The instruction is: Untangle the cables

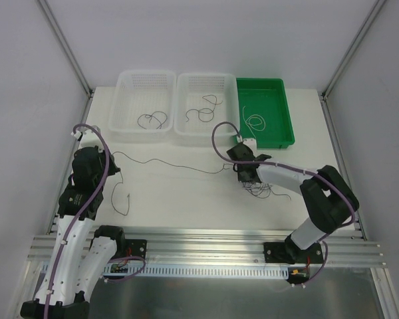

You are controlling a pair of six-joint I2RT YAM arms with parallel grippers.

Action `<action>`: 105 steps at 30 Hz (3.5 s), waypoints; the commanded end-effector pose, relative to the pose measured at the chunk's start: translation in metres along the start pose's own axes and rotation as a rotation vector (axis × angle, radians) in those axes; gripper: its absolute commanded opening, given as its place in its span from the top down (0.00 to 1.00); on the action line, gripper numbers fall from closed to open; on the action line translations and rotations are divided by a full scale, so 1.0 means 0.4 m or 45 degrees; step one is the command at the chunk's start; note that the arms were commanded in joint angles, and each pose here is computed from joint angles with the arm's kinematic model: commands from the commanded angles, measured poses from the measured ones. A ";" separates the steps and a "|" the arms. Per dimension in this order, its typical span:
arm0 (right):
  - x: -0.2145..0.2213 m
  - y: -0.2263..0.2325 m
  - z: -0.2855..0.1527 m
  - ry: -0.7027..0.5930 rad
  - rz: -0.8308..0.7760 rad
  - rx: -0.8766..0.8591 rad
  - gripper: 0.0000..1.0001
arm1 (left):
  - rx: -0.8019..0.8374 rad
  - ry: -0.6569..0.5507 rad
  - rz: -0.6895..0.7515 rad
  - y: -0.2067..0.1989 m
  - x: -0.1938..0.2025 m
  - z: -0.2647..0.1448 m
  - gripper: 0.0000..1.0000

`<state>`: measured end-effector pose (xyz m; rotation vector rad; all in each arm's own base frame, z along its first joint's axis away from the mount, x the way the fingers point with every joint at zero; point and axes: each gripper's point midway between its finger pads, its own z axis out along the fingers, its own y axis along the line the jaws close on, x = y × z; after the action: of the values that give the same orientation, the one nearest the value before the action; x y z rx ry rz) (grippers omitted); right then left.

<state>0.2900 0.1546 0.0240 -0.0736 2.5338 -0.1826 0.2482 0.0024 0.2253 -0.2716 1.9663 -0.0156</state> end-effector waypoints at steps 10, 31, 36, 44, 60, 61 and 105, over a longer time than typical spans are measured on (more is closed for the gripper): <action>-0.147 -0.335 -0.321 -0.462 0.450 0.087 0.99 | -0.245 -0.020 -0.001 0.088 -0.009 -0.004 1.00; 0.050 -0.001 -0.228 -0.056 0.180 -0.522 0.91 | 0.005 0.087 -0.033 0.003 0.031 0.015 1.00; 0.096 0.148 -0.249 0.011 0.001 -0.680 0.83 | 0.173 0.133 -0.071 -0.061 0.034 0.010 1.00; 0.123 0.252 -0.344 -0.011 -0.302 -0.789 0.16 | 0.548 0.129 -0.172 -0.210 -0.082 -0.058 1.00; 0.101 -0.013 -0.426 -0.365 -0.175 -0.521 0.00 | 0.953 0.056 -0.194 -0.535 -0.428 -0.117 1.00; 0.095 -0.026 -0.440 -0.401 -0.147 -0.539 0.00 | 0.956 0.033 -0.199 -0.554 -0.464 -0.106 1.00; 0.125 -0.205 -0.428 -0.456 0.050 -0.293 0.03 | 0.759 -0.138 0.115 -0.837 -0.359 0.446 0.08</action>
<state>0.1482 0.0980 0.1397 -0.2068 2.1991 0.1868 0.5652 -0.2630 0.2203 0.1201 1.9997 -0.4513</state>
